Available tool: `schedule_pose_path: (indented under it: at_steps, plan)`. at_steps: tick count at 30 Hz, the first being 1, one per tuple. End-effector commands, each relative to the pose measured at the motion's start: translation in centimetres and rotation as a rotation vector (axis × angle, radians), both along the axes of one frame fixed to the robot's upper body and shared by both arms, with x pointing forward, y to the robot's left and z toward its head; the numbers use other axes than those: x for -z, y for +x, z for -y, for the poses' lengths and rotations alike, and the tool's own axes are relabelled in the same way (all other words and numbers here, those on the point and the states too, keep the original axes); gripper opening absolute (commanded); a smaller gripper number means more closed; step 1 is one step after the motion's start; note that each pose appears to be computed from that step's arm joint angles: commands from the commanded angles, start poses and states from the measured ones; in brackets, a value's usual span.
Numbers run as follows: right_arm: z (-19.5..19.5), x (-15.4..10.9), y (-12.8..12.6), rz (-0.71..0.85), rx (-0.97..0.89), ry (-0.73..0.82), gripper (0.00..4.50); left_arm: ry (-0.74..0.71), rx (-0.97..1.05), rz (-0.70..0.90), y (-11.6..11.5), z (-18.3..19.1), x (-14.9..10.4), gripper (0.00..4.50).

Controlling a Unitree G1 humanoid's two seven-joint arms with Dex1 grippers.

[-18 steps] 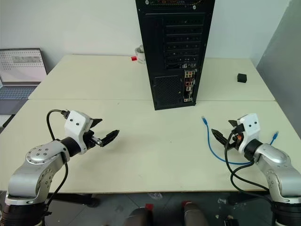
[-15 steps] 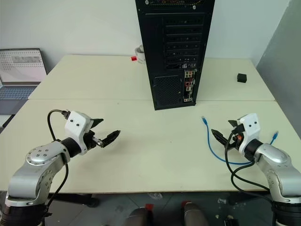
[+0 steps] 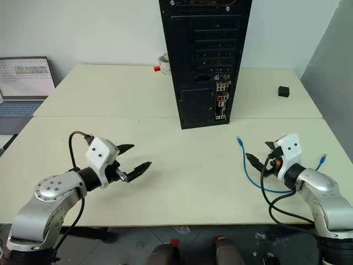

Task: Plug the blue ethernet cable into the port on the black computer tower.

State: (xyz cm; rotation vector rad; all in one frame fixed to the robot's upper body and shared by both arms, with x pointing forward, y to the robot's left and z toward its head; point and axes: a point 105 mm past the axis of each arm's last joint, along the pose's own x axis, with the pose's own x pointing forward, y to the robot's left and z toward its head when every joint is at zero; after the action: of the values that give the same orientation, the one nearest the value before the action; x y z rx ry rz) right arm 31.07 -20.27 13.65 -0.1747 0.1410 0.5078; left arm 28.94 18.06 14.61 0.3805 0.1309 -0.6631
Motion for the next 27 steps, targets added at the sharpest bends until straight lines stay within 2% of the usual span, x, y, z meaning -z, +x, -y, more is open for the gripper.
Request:
schedule_pose_path:
  at_steps: [1,7,13,22,27]
  plan:
    - [-1.3,-0.3,0.8,0.024,0.034,0.006,4.50,0.046,0.115,0.045,-0.4,1.6,-1.0,4.47]
    - [-3.3,1.2,2.5,0.026,0.036,-0.014,4.50,0.097,0.249,0.017,-1.2,3.0,-0.3,4.47]
    - [-2.8,3.2,6.0,0.021,0.185,-0.043,4.50,0.097,0.298,0.032,-1.2,3.5,-0.7,4.47]
    - [-2.2,4.5,7.4,-0.003,0.246,-0.009,4.50,0.085,0.284,0.046,-1.0,3.0,-0.9,4.47]
    - [-1.8,4.9,7.4,-0.028,0.264,-0.031,3.66,0.057,0.298,0.027,-1.2,3.2,-0.8,4.50]
